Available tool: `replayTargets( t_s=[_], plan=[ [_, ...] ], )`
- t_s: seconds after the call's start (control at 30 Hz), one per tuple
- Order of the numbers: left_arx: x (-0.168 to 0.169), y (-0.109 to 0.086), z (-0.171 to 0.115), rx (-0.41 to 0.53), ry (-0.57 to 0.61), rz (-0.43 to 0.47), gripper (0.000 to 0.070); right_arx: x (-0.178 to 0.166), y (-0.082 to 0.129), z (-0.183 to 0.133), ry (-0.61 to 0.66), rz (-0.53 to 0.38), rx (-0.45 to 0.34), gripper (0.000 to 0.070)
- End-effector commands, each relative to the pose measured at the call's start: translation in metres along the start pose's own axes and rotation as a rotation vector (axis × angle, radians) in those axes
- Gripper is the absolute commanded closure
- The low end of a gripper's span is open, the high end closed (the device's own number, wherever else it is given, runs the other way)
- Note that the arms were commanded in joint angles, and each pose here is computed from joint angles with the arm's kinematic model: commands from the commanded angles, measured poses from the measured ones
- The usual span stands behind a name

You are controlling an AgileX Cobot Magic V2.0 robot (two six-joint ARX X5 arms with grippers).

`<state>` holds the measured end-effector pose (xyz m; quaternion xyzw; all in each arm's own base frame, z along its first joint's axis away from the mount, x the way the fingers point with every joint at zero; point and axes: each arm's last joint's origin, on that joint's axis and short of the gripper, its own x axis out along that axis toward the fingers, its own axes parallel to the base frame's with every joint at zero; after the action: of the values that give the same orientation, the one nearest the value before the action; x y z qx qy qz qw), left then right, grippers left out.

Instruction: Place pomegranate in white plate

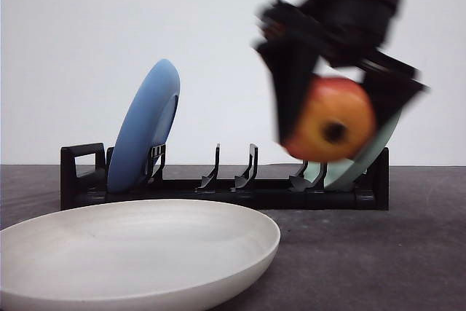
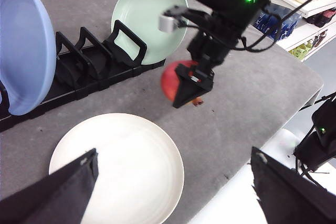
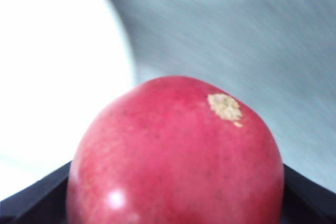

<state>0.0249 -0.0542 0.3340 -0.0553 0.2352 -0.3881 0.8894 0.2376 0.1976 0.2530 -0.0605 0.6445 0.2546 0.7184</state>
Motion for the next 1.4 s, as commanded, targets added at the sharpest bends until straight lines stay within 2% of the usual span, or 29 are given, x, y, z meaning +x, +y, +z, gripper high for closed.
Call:
replayTargets(
  t_s=[0.0,0.2,0.4,0.6,0.9,1.07,1.17,1.27,1.37],
  plan=[
    [-0.001,-0.002,0.002,0.011,-0.01,-0.015,0.0157,0.002,0.017,0.012,0.006,0.008,-0.047,0.0293],
    [-0.001,-0.002,0.002,0.01,-0.01,-0.015,0.0157,0.009,0.068,0.035,0.003,0.039,-0.165,0.0292],
    [-0.001,-0.001,0.002,0.011,-0.008,-0.014,0.0157,0.035,0.1,0.044,0.022,0.053,-0.231,0.0292],
    [-0.001,-0.001,0.002,0.012,-0.005,-0.012,0.0157,0.064,0.11,0.045,0.063,0.045,-0.247,0.0291],
    [-0.001,-0.001,0.001,0.013,-0.004,-0.012,0.0157,0.102,0.107,0.045,0.161,0.015,-0.242,0.029],
    [-0.001,-0.001,0.001,0.013,-0.004,-0.012,0.0157,0.11,0.108,0.045,0.173,0.011,-0.261,0.0289],
    [-0.001,-0.001,0.001,0.013,-0.004,-0.012,0.0157,0.11,0.109,0.045,0.173,0.012,-0.264,0.0242],
    [-0.001,-0.001,0.001,0.013,-0.005,-0.012,0.0157,0.11,0.108,0.045,0.175,0.01,-0.263,0.0137],
    [-0.001,-0.001,0.001,0.013,-0.005,-0.012,0.0157,0.11,0.108,0.045,0.176,0.011,-0.27,0.0004]
  ],
)
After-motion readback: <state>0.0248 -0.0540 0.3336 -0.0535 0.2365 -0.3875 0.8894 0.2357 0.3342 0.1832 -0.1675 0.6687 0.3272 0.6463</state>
